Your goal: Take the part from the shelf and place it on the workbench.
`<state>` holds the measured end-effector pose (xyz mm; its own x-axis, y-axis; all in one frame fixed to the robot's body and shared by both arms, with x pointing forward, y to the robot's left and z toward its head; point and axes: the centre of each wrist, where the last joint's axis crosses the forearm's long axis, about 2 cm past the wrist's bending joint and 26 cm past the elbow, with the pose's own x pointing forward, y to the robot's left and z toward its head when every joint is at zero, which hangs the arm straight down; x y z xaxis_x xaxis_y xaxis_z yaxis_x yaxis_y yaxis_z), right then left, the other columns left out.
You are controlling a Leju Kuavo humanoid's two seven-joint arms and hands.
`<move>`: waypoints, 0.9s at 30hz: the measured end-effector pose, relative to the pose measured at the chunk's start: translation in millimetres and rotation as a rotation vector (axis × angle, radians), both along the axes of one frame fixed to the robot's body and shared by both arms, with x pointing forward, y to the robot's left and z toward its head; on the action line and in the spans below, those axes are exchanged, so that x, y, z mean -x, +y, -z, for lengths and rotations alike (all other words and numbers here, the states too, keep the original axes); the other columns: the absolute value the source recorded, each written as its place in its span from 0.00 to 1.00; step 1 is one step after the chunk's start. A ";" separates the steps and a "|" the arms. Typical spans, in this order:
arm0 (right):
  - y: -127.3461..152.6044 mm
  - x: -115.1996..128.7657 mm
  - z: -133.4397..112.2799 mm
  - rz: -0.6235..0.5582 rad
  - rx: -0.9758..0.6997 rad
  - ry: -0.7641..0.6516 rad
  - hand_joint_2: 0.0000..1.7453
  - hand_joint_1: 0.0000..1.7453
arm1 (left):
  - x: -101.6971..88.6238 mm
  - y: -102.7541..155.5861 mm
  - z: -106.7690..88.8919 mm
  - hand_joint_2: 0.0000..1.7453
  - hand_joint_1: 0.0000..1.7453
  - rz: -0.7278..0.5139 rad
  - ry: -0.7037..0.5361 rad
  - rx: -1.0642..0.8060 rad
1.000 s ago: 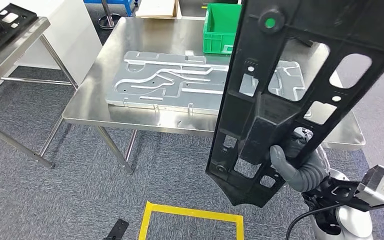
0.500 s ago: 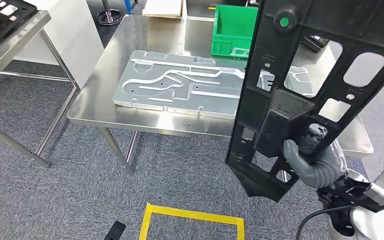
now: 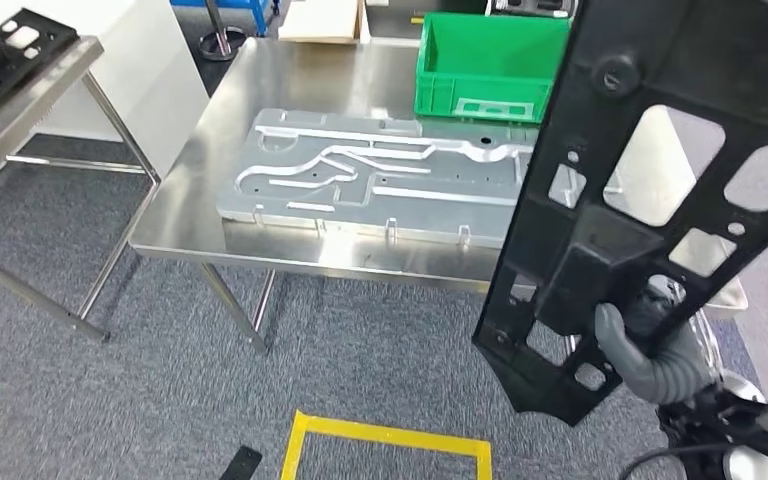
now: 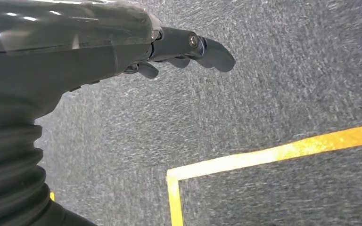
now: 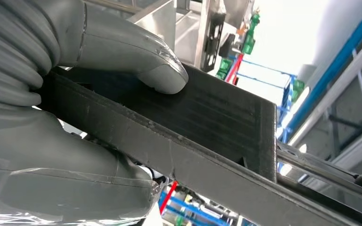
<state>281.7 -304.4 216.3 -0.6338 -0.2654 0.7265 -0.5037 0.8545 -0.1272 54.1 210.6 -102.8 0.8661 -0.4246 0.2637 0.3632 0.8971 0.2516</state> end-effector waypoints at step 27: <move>1.5 -8.5 -9.3 -0.045 0.014 -0.019 1.00 1.00 | -29.4 30.0 -1.5 1.00 0.00 -0.085 -0.100 -0.082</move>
